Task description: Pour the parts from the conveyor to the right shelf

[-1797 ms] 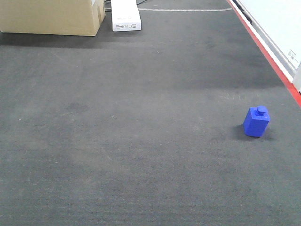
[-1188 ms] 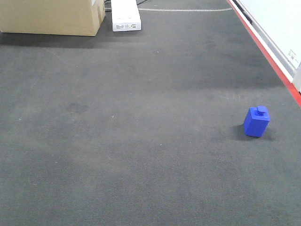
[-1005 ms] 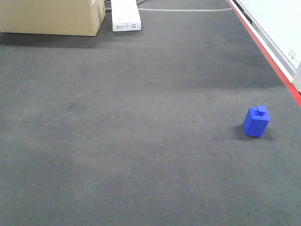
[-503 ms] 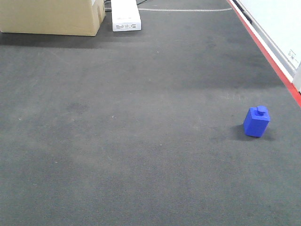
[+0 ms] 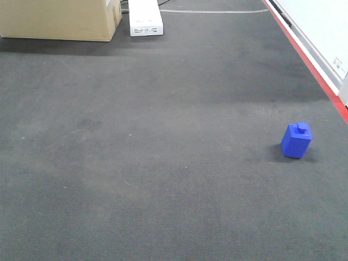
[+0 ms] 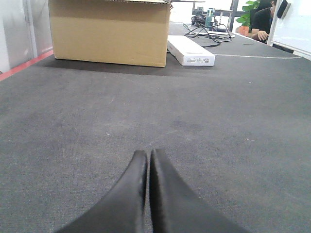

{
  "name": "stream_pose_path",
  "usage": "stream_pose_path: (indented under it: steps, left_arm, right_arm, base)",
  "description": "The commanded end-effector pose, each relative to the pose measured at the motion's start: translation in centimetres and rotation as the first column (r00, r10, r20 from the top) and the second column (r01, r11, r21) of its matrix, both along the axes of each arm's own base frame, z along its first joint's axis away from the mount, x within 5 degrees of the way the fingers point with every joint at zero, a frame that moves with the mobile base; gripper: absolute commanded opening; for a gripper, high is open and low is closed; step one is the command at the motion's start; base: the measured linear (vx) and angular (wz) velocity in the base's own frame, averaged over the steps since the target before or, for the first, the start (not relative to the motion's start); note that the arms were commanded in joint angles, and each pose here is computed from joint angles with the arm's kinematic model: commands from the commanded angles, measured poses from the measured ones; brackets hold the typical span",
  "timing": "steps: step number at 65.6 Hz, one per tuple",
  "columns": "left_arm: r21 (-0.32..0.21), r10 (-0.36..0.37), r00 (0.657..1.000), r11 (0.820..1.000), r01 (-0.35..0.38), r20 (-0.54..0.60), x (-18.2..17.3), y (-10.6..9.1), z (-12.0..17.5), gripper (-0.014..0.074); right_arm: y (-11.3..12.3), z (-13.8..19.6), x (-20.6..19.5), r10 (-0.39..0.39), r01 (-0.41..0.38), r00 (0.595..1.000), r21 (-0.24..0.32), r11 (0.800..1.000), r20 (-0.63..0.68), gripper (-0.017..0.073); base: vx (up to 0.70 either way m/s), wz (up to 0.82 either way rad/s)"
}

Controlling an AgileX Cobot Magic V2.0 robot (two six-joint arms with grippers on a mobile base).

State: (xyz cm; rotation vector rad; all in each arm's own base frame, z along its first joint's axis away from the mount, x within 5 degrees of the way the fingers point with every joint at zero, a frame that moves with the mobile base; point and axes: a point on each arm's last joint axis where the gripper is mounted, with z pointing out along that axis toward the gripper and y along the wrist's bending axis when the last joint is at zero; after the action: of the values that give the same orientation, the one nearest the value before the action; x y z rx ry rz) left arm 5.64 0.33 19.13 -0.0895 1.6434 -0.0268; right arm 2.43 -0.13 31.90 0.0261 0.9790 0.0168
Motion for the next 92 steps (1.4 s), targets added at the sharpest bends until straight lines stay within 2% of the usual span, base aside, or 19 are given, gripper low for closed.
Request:
stream_pose_path:
  steps: [1, 4, 12, 17, 22, 28, 33, 37, 41, 48, 51, 55, 61, 65, 68, 71, 76, 81, 92]
  left_arm:
    - [-0.001, -0.025, 0.994, 1.000, 0.025, 0.105, -0.1, -0.2, 1.4, -0.0006]
    - [-0.001, -0.025, 0.994, 1.000, 0.025, 0.105, -0.1, -0.2, 1.4, -0.0006]
    - [-0.001, -0.025, 0.994, 1.000, 0.025, 0.105, -0.1, -0.2, 1.4, -0.0006]
    - [-0.001, -0.025, 0.994, 1.000, 0.025, 0.105, -0.1, -0.2, 1.4, -0.0006]
    - [-0.001, -0.025, 0.994, 1.000, 0.025, 0.105, -0.1, -0.2, 1.4, -0.0006]
    - [-0.001, -0.025, 0.994, 1.000, 0.025, 0.105, -0.1, -0.2, 1.4, -0.0006]
    - [-0.001, -0.025, 0.994, 1.000, 0.025, 0.105, -0.1, -0.2, 1.4, -0.0006]
    - [-0.001, -0.025, 0.994, 1.000, 0.025, 0.105, -0.1, -0.2, 1.4, -0.0006]
    - [-0.001, -0.025, 0.994, 1.000, 0.025, 0.105, -0.1, -0.2, 1.4, -0.0006]
    - [-0.001, -0.025, 0.994, 1.000, 0.025, 0.105, -0.1, -0.2, 1.4, -0.0006]
    - [-0.001, -0.025, 0.994, 1.000, 0.025, 0.105, -0.1, -0.2, 1.4, -0.0006]
    - [-0.001, -0.025, 0.994, 1.000, 0.025, 0.105, -0.1, -0.2, 1.4, -0.0006]
    - [-0.001, -0.025, 0.994, 1.000, 0.025, 0.105, -0.1, -0.2, 1.4, -0.0006]
    - [-0.001, -0.025, 0.994, 1.000, 0.025, 0.105, -0.1, -0.2, 1.4, -0.0006]
    - [-0.001, -0.025, 0.994, 1.000, 0.025, 0.105, -0.1, -0.2, 1.4, -0.0006]
    - [-0.001, -0.025, 0.994, 1.000, 0.025, 0.105, -0.1, -0.2, 1.4, -0.0006]
    - [-0.001, -0.025, 0.994, 1.000, 0.025, 0.105, -0.1, -0.2, 1.4, -0.0006]
    - [-0.001, -0.025, 0.994, 1.000, 0.025, 0.105, -0.1, -0.2, 1.4, -0.0006]
    - [-0.001, -0.025, 0.994, 1.000, 0.025, 0.105, -0.1, -0.2, 1.4, -0.0006]
  right_arm:
    - [0.1, 3.9, -0.1, -0.062, 0.054, 0.996, -0.118, 0.992, -0.059, -0.0005]
    - [0.1, 5.5, 0.4, -0.073, 0.055, 0.989, -0.138, 0.989, -0.126, -0.0005]
    - [0.1, 8.7, 3.1, -0.074, 0.031, 0.950, -0.142, 0.989, -0.302, -0.0002]
    - [0.1, 9.7, 5.3, -0.070, 0.015, 0.911, -0.138, 0.990, -0.406, 0.0012]
    - [0.1, 10.2, 8.0, -0.068, -0.003, 0.849, -0.134, 0.991, -0.524, 0.0048]
    - [0.1, 10.1, 10.7, -0.060, -0.025, 0.763, -0.122, 0.992, -0.644, 0.0150]
    - [0.1, 9.5, 12.4, -0.060, -0.036, 0.700, -0.118, 0.992, -0.712, 0.0297]
    - [0.1, 9.0, 13.4, -0.059, -0.041, 0.667, -0.116, 0.992, -0.743, 0.0442]
    - [0.1, 8.6, 13.9, -0.059, -0.044, 0.648, -0.115, 0.992, -0.760, 0.0563]
    - [0.1, 8.2, 14.7, -0.059, -0.045, 0.644, -0.115, 0.992, -0.763, 0.0715]
    - [0.1, 8.2, 15.0, -0.059, -0.045, 0.644, -0.115, 0.992, -0.762, 0.0729]
    - [0.2, 8.2, 15.0, -0.032, -0.048, 0.646, -0.083, 0.995, -0.763, 0.0727]
    - [0.3, 8.0, 15.0, 0.021, -0.037, 0.628, -0.004, 0.999, -0.778, 0.0715]
    - [0.3, 7.7, 15.1, 0.057, -0.017, 0.593, 0.058, 0.998, -0.803, 0.0703]
    - [0.3, 7.6, 15.4, 0.078, 0.006, 0.551, 0.097, 0.995, -0.831, 0.0694]
    - [0.1, 7.4, 16.1, 0.070, 0.024, 0.500, 0.094, 0.995, -0.863, 0.0685]
    - [-0.3, 7.2, 17.6, 0.012, 0.062, 0.403, 0.040, 0.997, -0.915, 0.0669]
    - [-0.8, 7.0, 20.0, -0.044, 0.083, 0.279, -0.022, 0.996, -0.959, 0.0653]
    - [-1.0, 5.5, 26.4, -0.086, 0.051, 0.028, -0.084, 0.995, -0.996, 0.0633]
  base:
    - [0.00, 0.00]
    - [0.00, 0.00]
    - [0.00, 0.00]
    - [0.00, 0.00]
    - [0.00, 0.00]
    - [0.00, 0.00]
    - [0.00, 0.00]
    - [0.00, 0.00]
    - [0.00, 0.00]
    - [0.00, 0.00]
    - [0.00, 0.00]
    - [0.00, 0.00]
    - [0.00, 0.00]
    - [0.00, 0.00]
    - [0.00, 0.00]
    - [0.00, 0.00]
    - [0.00, 0.00]
    - [0.00, 0.00]
    - [0.00, 0.00]
